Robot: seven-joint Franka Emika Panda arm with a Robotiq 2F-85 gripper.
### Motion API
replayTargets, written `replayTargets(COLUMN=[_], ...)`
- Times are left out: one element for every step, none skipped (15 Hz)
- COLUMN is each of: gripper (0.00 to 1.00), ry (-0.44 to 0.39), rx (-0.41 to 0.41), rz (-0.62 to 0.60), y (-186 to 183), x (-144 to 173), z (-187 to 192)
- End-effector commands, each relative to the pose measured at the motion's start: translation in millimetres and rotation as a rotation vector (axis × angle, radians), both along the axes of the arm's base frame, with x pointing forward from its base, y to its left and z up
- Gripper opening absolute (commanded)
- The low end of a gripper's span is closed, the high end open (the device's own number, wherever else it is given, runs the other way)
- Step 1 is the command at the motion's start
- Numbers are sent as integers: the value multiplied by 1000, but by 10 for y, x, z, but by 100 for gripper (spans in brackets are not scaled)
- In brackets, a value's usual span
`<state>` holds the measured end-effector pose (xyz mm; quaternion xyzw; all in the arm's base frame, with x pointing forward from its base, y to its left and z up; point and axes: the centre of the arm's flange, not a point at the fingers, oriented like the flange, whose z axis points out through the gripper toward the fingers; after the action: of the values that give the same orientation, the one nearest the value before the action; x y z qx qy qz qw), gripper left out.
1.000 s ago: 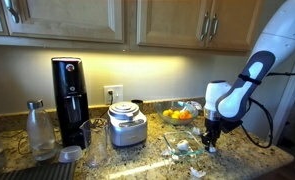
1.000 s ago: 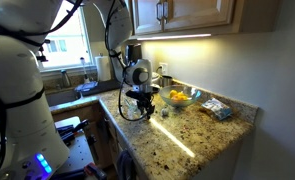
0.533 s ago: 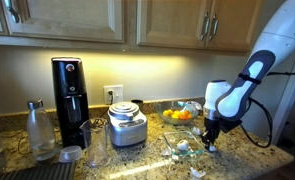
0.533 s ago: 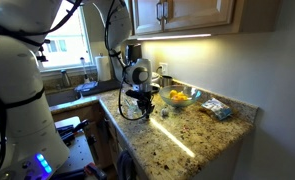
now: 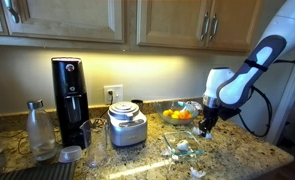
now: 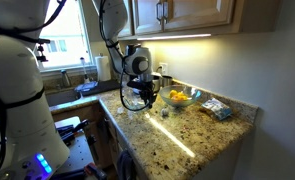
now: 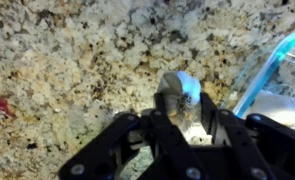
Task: Put the garlic cloves inside the glass bowl
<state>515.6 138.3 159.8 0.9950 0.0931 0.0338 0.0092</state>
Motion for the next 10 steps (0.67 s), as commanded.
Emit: replayTargets(gripper=[14, 14, 14, 14, 14, 14, 14, 14, 14, 14], ry=[-34, -43, -46, -46, -46, -41, -34, -27, -21, -17], rx=[-5, 2, 7, 12, 18, 26, 32, 37, 49, 59], rz=[-3, 2, 9, 16, 23, 34, 44, 54, 69, 80], y=[77, 137, 194, 269, 337, 424, 493, 566, 634, 708], x=[-139, -116, -97, -77, -72, -64, -59, -56, -62, -72], z=[420, 470, 506, 506, 506, 474, 439, 389, 347, 314])
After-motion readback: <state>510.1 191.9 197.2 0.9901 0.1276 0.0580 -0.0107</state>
